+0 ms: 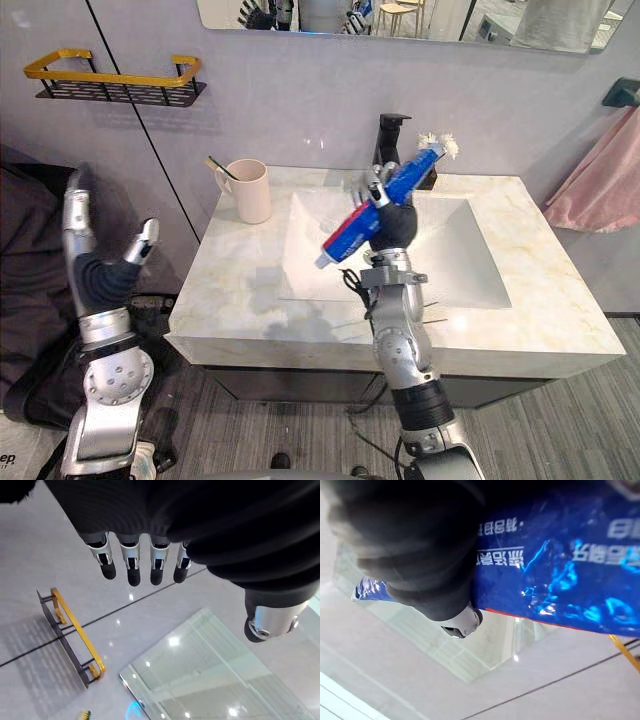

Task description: Organize washtable

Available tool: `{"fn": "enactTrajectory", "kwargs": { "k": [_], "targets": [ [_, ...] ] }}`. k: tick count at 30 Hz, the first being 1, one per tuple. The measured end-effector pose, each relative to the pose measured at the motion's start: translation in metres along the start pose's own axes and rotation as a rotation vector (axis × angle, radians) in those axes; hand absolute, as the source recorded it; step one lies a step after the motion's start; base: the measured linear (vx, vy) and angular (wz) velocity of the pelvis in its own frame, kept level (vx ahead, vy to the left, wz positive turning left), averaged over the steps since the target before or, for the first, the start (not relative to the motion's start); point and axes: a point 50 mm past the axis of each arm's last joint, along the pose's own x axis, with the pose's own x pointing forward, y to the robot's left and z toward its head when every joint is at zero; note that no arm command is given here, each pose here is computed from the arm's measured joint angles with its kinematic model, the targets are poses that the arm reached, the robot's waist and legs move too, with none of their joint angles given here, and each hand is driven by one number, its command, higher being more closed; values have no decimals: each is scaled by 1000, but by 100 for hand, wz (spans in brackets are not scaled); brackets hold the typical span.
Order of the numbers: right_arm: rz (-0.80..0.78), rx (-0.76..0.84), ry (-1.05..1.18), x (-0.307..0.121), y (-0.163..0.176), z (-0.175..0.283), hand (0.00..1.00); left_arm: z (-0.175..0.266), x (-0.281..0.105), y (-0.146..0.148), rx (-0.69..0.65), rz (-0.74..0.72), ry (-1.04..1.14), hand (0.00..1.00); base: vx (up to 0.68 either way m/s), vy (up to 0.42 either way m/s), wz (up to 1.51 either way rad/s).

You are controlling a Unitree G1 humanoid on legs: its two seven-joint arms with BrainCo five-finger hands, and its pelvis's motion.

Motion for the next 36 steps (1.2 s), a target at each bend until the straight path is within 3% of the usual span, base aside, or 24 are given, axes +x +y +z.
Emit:
{"fn": "enactTrajectory", "kwargs": {
  "k": [3, 6, 11, 15, 21, 24, 32, 36],
  "targets": [
    [-35, -67, -39, -3, -10, 11, 100, -45, -18, 17, 11, 80, 244, 0, 14, -34, 11],
    [-85, -112, -77, -3, -19, 22, 100, -84, -48, 22, 24, 72, 474, 0, 5, -12, 4],
    [-137, -215, -113, -5, -29, 33, 100, -148, -136, 18, 42, -114, 969, 0, -4, -13, 14],
    [-155, -284, -119, -5, -31, 35, 100, -158, -179, 12, 25, -248, 1156, 0, -8, -8, 3],
    [-205, -400, -129, 12, -36, 36, 100, -154, -211, -11, -20, -474, 1243, 0, -7, -19, 11],
    [-200, -438, -201, 44, -28, 48, 100, -149, -216, -25, -53, -576, 1234, 0, -18, -16, 5],
    [-58, -661, -492, 135, 43, 115, 100, -149, -205, -36, -51, -688, 1160, 0, -8, -36, 27],
    [-32, -737, -565, 157, 70, 133, 100, -150, -198, -39, -54, -696, 1128, 0, -15, -14, 21]
  ]
}}
